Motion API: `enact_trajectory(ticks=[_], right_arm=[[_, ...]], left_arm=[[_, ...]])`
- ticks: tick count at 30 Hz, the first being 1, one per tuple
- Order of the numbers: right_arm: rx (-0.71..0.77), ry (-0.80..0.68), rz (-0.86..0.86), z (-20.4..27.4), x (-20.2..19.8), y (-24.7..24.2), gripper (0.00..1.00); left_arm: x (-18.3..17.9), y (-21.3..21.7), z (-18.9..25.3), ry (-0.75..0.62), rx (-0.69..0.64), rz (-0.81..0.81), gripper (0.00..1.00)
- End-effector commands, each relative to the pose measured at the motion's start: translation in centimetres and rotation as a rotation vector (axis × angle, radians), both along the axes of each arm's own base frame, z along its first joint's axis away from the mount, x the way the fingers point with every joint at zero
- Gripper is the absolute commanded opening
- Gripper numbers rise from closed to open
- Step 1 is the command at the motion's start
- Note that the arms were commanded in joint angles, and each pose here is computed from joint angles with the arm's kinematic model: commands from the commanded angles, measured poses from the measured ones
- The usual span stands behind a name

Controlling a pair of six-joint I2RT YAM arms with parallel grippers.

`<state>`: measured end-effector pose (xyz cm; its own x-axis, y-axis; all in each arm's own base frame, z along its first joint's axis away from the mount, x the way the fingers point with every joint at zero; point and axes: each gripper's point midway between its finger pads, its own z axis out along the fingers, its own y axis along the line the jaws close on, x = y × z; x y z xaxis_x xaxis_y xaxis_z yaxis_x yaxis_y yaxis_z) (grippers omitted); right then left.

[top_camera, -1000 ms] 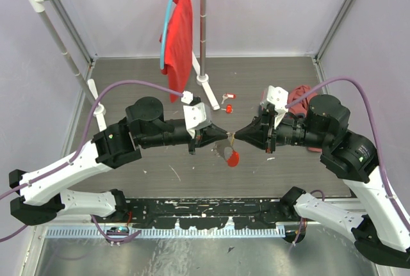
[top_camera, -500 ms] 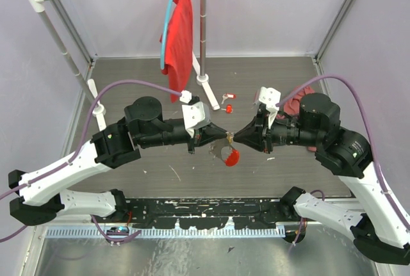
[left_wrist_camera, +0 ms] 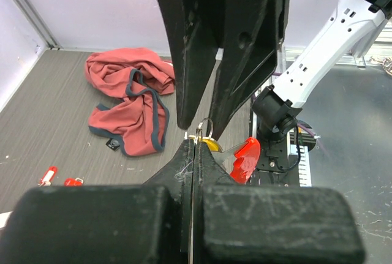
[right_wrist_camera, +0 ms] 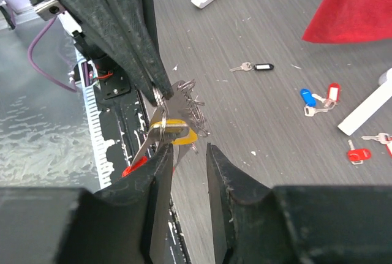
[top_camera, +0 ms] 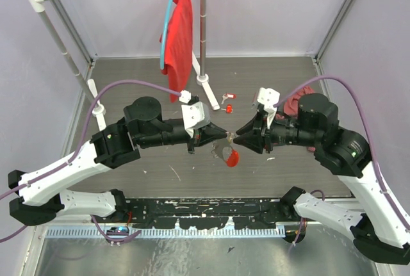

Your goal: Put the keys on the keyring

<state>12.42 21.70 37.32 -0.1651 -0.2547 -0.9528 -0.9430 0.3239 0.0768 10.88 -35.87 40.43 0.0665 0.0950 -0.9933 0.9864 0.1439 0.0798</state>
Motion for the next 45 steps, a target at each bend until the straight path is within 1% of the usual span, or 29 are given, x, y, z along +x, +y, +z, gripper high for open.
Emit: enact_trajectory(ticks=[1,5,9,15,20,32,39,45], right_arm=[[0.067,-0.137,-0.016,3.5,-0.8,-1.3,0.36],[0.112,-0.187,-0.003,4.8,-1.4,-1.5,0.42],[0.169,-0.203,0.017,5.8,-1.6,-1.0,0.48],[0.199,-0.184,0.063,5.9,-1.4,0.3,0.51],[0.21,-0.176,0.086,5.9,-1.4,0.8,0.51],[0.203,-0.144,0.12,5.0,-1.5,1.4,0.32],[0.191,-0.126,0.139,4.4,-1.6,1.7,0.3],[0.189,-0.123,0.151,4.3,-1.8,1.8,0.21]], left_arm=[[-0.3,0.6,2.5,-0.029,-0.082,0.001,0.0],[-0.4,0.6,2.6,-0.022,-0.087,-0.003,0.0],[-0.7,0.6,2.8,-0.012,-0.1,-0.013,0.0],[-1.1,0.4,2.9,0.001,-0.104,-0.038,0.0],[-1.6,0.4,3.1,0.006,-0.115,-0.063,0.0],[-2.3,0.2,3.2,0.012,-0.125,-0.104,0.0],[-2.4,0.2,3.4,0.01,-0.132,-0.108,0.0],[-2.4,0.2,3.5,0.013,-0.137,-0.111,0.0]])
